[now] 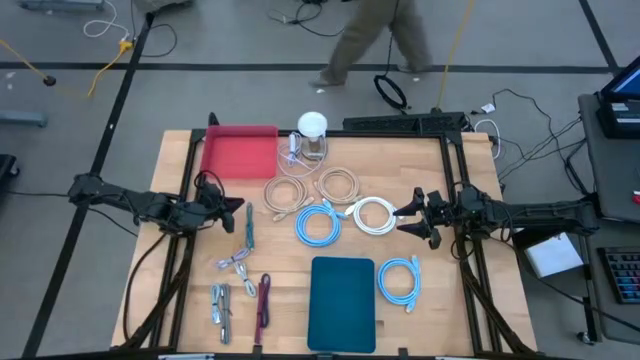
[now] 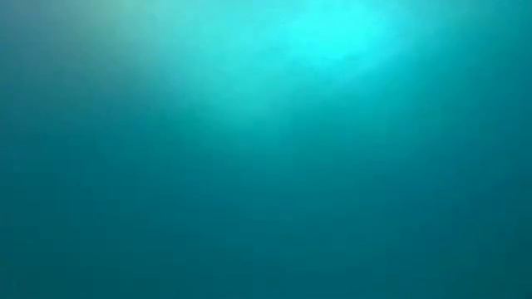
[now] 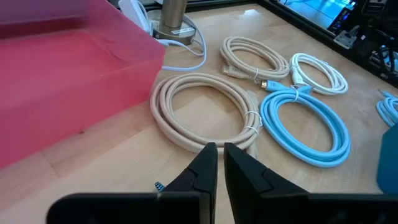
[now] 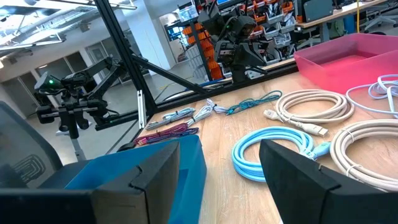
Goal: Pick & Place USB Port
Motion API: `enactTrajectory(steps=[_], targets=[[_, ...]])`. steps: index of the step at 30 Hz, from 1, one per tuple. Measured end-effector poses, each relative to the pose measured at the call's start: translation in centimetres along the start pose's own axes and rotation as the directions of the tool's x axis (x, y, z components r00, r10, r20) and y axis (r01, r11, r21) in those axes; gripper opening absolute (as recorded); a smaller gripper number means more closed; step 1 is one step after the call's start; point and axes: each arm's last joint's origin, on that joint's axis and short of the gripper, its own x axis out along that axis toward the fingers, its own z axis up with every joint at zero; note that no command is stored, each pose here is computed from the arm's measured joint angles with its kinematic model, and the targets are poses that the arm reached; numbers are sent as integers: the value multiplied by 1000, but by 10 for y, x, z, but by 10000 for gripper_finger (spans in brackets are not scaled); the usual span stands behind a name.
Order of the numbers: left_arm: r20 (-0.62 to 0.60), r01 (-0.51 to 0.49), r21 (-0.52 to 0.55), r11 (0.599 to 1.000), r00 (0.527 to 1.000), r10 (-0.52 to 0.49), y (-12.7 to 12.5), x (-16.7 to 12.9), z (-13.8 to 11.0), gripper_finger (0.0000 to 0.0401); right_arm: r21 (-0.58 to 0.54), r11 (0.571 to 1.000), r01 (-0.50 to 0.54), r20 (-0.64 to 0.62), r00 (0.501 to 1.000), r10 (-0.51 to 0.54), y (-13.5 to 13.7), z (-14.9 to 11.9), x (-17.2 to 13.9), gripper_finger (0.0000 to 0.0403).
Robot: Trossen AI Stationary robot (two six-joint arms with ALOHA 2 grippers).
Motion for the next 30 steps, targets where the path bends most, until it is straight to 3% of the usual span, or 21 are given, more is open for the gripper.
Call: enactTrajectory(steps=[18,23,27,30], targets=[[0,0,0,1000,1000,0,0,0,0,31,12,1000,-11,27,1000,10,1,3,0,215],[0,0,-1,1000,1000,0,0,0,0,31,204,978,-48,84,996,31,3,8,0,215],[0,0,0,1000,1000,0,0,0,0,31,396,912,-105,176,984,37,5,16,-2,215],[0,0,0,1000,1000,0,0,0,0,31,476,869,-138,269,963,5,6,24,-3,215]])
